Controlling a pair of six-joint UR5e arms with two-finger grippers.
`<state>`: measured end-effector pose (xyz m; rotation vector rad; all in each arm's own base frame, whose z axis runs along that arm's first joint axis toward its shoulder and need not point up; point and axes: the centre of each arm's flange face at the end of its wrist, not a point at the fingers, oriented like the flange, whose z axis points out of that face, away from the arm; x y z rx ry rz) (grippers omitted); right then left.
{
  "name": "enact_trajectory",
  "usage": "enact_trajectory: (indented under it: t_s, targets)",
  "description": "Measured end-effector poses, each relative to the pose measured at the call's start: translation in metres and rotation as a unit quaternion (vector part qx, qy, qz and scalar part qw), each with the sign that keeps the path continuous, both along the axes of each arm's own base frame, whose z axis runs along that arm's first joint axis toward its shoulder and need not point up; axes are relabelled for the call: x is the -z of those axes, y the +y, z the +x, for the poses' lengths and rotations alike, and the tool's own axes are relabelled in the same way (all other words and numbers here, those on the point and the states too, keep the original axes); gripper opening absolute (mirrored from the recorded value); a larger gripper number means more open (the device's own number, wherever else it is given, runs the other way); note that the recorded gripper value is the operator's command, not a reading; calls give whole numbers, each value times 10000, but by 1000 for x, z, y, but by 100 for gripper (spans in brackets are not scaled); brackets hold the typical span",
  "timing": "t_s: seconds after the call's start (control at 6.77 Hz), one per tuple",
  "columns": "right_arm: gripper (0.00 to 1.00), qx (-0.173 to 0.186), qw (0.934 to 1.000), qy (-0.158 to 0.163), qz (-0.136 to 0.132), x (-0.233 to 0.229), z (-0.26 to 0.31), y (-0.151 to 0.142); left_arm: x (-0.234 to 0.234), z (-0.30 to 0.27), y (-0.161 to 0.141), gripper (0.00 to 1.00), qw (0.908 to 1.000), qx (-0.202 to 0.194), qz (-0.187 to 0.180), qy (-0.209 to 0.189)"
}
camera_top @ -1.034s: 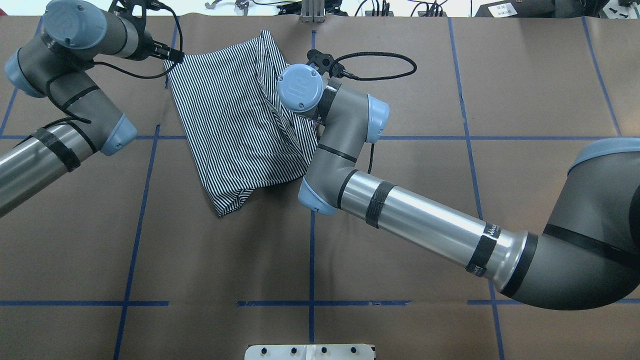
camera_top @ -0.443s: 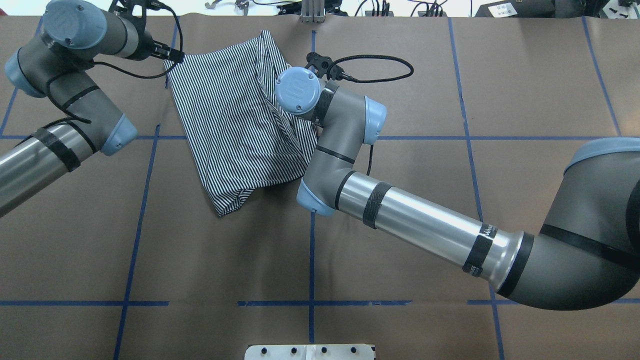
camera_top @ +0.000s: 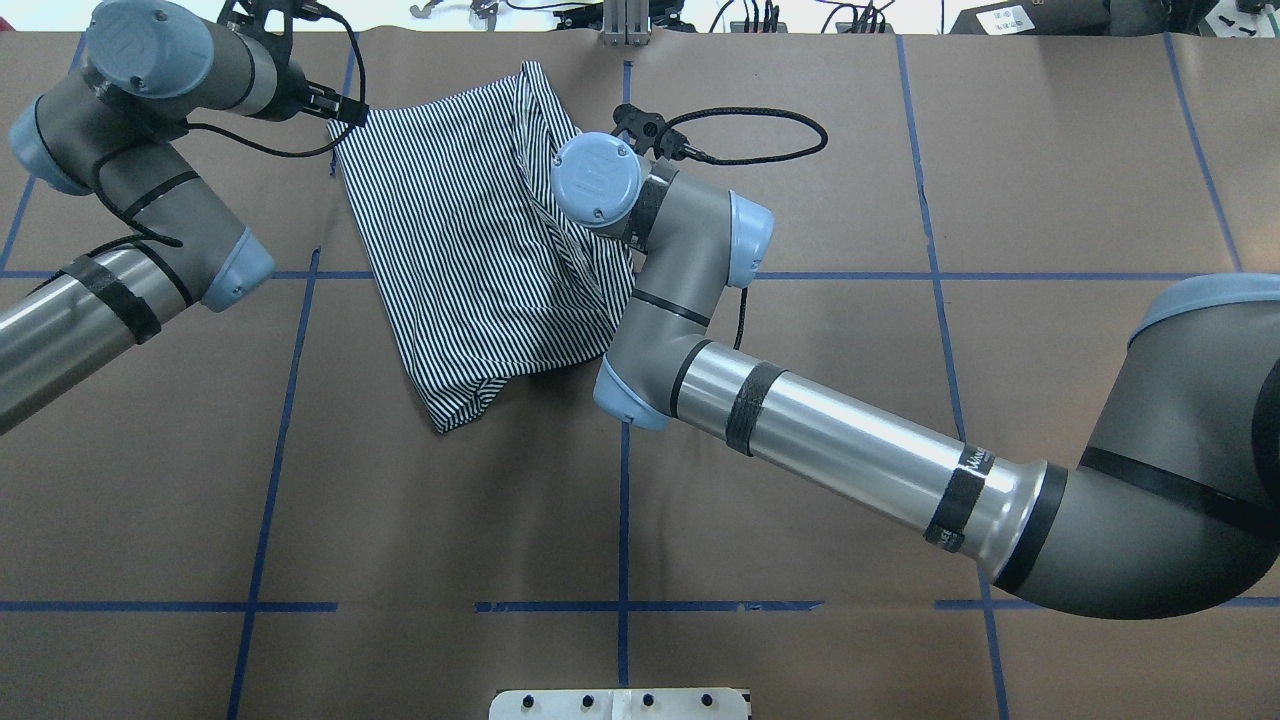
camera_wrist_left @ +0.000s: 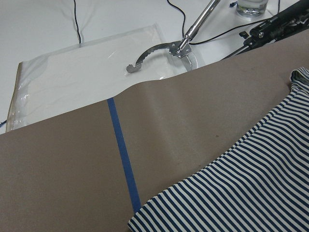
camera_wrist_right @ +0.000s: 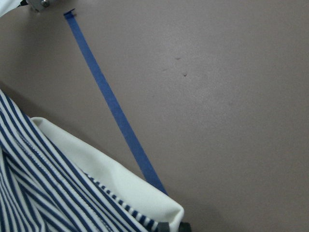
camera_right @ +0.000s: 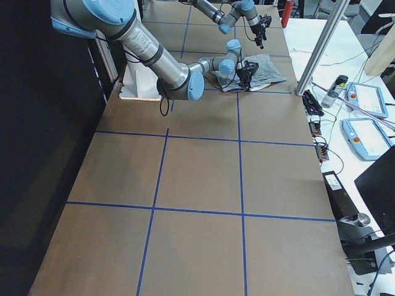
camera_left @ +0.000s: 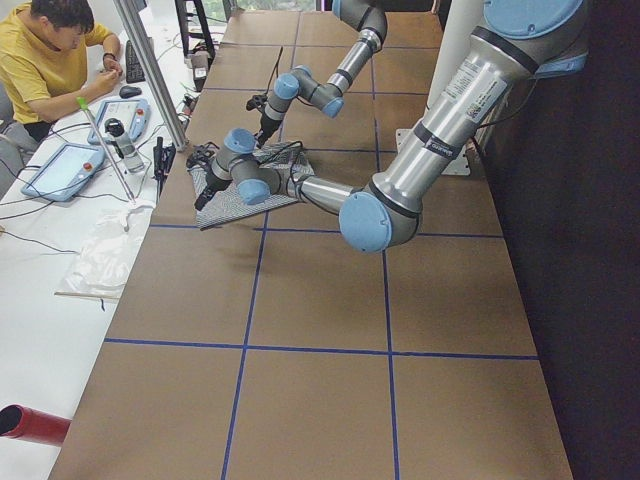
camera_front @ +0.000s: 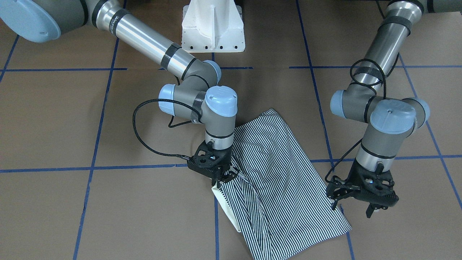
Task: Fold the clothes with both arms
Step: 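Grasp the shirt's edge with the right gripper, then drag the shirt with the right gripper toward the robot, straightening it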
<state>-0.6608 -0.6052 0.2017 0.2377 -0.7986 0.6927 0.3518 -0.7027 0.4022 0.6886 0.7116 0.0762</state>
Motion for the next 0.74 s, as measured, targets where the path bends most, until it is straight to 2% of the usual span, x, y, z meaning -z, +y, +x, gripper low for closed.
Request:
enact_trajectory:
  t_s: [0.3,0.44,0.74]
  targets:
    - [0,-14,9999,-106,65,4,12,4,3,1,3,100,10000,-17,36,26]
    - [0,-15,9998,-183,107,-8,29,15,6,4,5,100,10000,-39,66,47]
    - [0,23,9996,-242,134,-48,72,58,13,10,13,100,9998,-103,125,93]
